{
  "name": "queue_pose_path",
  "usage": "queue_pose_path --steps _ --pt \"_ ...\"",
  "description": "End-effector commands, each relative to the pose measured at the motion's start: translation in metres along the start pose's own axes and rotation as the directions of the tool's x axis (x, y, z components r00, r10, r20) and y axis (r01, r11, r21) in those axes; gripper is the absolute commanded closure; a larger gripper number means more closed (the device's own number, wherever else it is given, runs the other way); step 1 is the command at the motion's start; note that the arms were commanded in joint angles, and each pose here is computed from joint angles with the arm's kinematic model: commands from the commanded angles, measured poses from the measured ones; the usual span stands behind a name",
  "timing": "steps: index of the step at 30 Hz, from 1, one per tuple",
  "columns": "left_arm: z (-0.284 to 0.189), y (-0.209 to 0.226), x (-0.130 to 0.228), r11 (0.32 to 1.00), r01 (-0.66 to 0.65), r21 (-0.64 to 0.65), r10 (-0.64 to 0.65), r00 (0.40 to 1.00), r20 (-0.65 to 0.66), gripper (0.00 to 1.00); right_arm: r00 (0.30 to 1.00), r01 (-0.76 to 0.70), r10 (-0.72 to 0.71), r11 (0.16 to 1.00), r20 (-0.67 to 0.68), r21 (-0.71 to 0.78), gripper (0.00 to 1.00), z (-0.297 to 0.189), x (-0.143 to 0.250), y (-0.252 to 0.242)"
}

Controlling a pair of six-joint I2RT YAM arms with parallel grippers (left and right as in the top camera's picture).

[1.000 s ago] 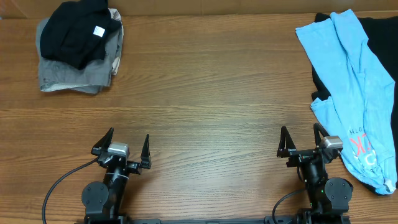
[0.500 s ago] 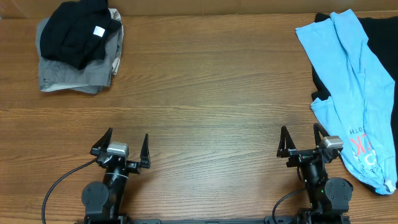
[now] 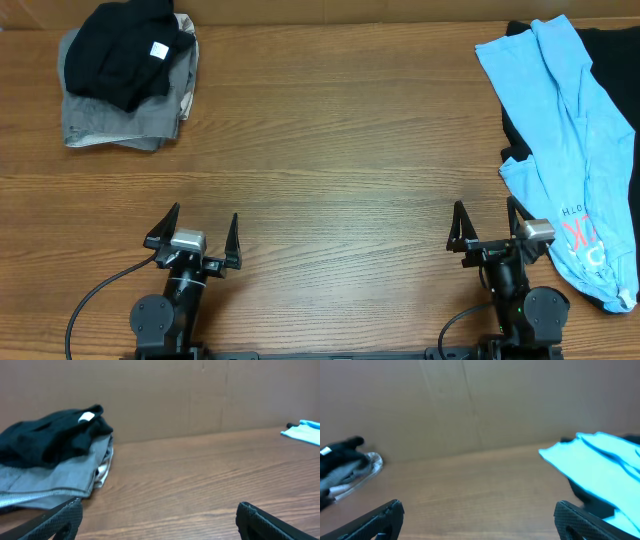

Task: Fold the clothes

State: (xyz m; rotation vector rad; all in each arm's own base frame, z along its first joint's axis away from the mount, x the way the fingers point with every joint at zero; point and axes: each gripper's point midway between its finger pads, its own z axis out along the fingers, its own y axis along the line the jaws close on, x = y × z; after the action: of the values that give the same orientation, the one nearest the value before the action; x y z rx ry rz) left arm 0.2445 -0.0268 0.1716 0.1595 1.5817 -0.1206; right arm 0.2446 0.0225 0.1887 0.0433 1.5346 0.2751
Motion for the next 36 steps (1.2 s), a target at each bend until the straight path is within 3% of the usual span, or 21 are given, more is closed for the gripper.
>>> queue_pose_path --steps 1,7,16,21,26,31,36 --pt "-0.002 -0.007 -0.012 0.998 0.048 0.045 -0.050 0.998 0.038 0.00 0.999 -0.013 0.015 0.998 0.037 -0.057 0.00 -0.001 -0.010 0.011" --pt "-0.009 -0.012 -0.049 0.996 0.053 0.071 -0.060 0.994 0.096 0.00 0.995 0.008 0.003 0.995 0.101 -0.104 0.00 -0.011 -0.055 0.028" --pt "0.010 -0.013 -0.089 0.992 0.067 0.106 -0.061 0.996 -0.057 0.00 0.995 0.035 -0.026 0.995 0.092 -0.098 0.00 -0.029 -0.126 0.046" --pt "0.041 -0.022 -0.111 0.972 0.131 0.193 -0.089 0.973 -0.213 0.00 0.998 0.003 -0.006 0.998 -0.061 -0.056 0.00 -0.022 -0.146 0.047" --pt "0.072 -0.015 -0.130 0.968 0.160 0.192 -0.077 0.921 -0.381 0.00 0.963 -0.034 0.038 0.999 -0.268 0.019 0.00 -0.001 -0.148 0.039" --pt "0.094 -0.009 -0.127 0.965 0.158 0.208 -0.019 0.836 -0.549 0.00 0.857 -0.064 0.101 0.994 -0.506 0.090 0.00 0.033 -0.124 0.028" --pt "0.118 -0.004 -0.101 0.959 0.205 0.196 -0.028 0.757 -0.653 0.00 0.730 -0.078 0.157 0.986 -0.665 0.146 0.00 0.071 -0.079 0.013"
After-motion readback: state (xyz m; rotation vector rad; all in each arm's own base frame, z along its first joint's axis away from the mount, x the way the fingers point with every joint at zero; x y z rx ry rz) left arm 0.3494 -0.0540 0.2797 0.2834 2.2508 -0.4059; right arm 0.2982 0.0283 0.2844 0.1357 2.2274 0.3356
